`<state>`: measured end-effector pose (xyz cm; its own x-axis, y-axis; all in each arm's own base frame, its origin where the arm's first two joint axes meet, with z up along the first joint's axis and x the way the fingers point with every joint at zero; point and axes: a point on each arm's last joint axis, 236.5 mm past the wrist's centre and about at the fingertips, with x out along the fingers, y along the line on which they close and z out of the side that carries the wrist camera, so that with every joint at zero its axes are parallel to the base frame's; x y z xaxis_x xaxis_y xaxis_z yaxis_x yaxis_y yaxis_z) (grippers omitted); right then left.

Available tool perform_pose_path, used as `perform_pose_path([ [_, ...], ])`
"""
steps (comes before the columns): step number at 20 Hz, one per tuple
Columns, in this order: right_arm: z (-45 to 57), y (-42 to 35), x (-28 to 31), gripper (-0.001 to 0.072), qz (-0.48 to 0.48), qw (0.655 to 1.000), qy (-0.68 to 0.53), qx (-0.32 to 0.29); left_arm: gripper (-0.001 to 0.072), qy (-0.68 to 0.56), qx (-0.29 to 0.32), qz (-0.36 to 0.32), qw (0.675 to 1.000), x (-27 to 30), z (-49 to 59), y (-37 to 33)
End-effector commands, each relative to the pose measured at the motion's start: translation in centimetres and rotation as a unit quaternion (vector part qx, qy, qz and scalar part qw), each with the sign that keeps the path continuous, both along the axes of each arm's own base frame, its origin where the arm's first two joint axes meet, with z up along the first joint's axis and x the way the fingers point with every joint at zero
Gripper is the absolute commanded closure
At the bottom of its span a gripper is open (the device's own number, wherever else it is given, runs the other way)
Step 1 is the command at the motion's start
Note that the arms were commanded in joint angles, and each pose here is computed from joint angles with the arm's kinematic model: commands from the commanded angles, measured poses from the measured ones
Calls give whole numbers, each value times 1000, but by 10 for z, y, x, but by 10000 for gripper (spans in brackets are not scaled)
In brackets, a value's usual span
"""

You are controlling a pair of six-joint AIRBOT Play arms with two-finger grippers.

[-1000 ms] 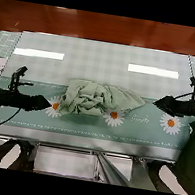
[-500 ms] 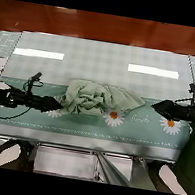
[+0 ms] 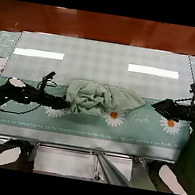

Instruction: Fold the shirts.

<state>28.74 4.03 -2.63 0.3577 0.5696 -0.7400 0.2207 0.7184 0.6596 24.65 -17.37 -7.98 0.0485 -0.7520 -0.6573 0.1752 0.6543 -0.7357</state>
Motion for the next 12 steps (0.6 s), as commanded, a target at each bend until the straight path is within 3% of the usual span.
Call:
perform_pose_path([
  [1, -12, 1, -3, 304, -2, 1000, 28, 13, 688, -11, 3, 4, 1000, 11, 5, -2],
  [8, -67, 23, -2, 304, 10, 992, 115, 53, 687, -3, 1, 10, 1000, 11, 5, -2],
  [12, -77, 35, 40, 304, -4, 992, 109, 62, 687, 4, 1, 16, 1000, 11, 5, -2],
])
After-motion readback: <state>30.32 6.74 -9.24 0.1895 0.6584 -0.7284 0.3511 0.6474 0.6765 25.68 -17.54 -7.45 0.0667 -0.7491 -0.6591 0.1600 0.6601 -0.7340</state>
